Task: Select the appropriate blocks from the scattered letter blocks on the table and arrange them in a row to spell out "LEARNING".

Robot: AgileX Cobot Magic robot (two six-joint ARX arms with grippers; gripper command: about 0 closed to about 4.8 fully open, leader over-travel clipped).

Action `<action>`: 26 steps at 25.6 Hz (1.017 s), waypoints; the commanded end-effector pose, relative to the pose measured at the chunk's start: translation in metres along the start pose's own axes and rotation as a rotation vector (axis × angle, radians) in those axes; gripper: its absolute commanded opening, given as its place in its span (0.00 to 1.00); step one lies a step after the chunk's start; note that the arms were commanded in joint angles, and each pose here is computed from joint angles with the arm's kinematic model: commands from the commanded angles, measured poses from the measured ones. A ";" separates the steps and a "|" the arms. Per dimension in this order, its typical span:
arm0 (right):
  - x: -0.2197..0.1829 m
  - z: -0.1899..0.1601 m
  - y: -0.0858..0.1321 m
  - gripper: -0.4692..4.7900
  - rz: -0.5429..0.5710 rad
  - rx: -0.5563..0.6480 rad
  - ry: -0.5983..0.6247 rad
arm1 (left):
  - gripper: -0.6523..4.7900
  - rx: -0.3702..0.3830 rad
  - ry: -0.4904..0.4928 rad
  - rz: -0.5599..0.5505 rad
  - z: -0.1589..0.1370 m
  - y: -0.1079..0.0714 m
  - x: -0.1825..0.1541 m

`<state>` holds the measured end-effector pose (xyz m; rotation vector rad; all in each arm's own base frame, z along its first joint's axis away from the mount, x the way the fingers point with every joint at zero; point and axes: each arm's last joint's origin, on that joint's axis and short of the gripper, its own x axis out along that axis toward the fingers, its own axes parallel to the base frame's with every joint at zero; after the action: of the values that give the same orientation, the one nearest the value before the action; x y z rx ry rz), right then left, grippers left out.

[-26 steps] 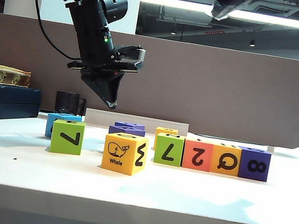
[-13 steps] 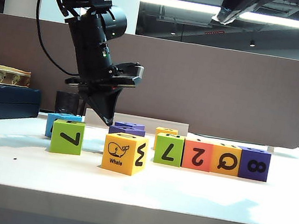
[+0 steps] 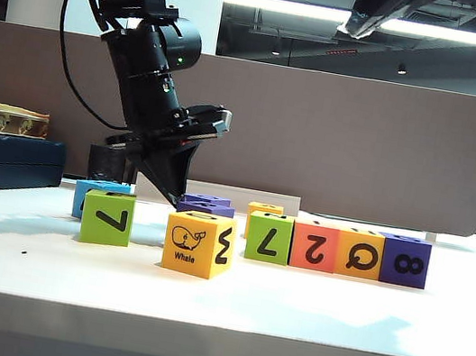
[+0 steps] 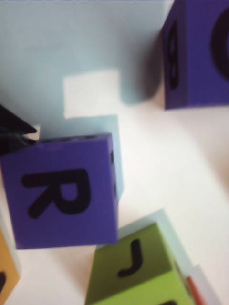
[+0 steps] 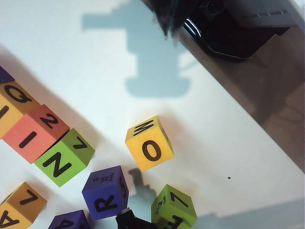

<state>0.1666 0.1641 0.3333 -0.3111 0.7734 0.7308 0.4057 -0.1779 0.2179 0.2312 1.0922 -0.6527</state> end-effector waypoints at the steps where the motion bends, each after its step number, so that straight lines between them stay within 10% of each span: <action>1: -0.002 0.002 0.000 0.09 -0.001 0.001 -0.019 | 0.11 -0.007 0.014 -0.037 -0.001 -0.003 -0.002; 26: -0.002 0.003 0.000 0.09 -0.001 0.001 -0.022 | 0.11 0.005 -0.013 -0.069 0.005 -0.024 0.003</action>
<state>0.1666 0.1642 0.3333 -0.3108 0.7727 0.7309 0.3956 -0.2011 0.2187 0.1775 1.0959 -0.7437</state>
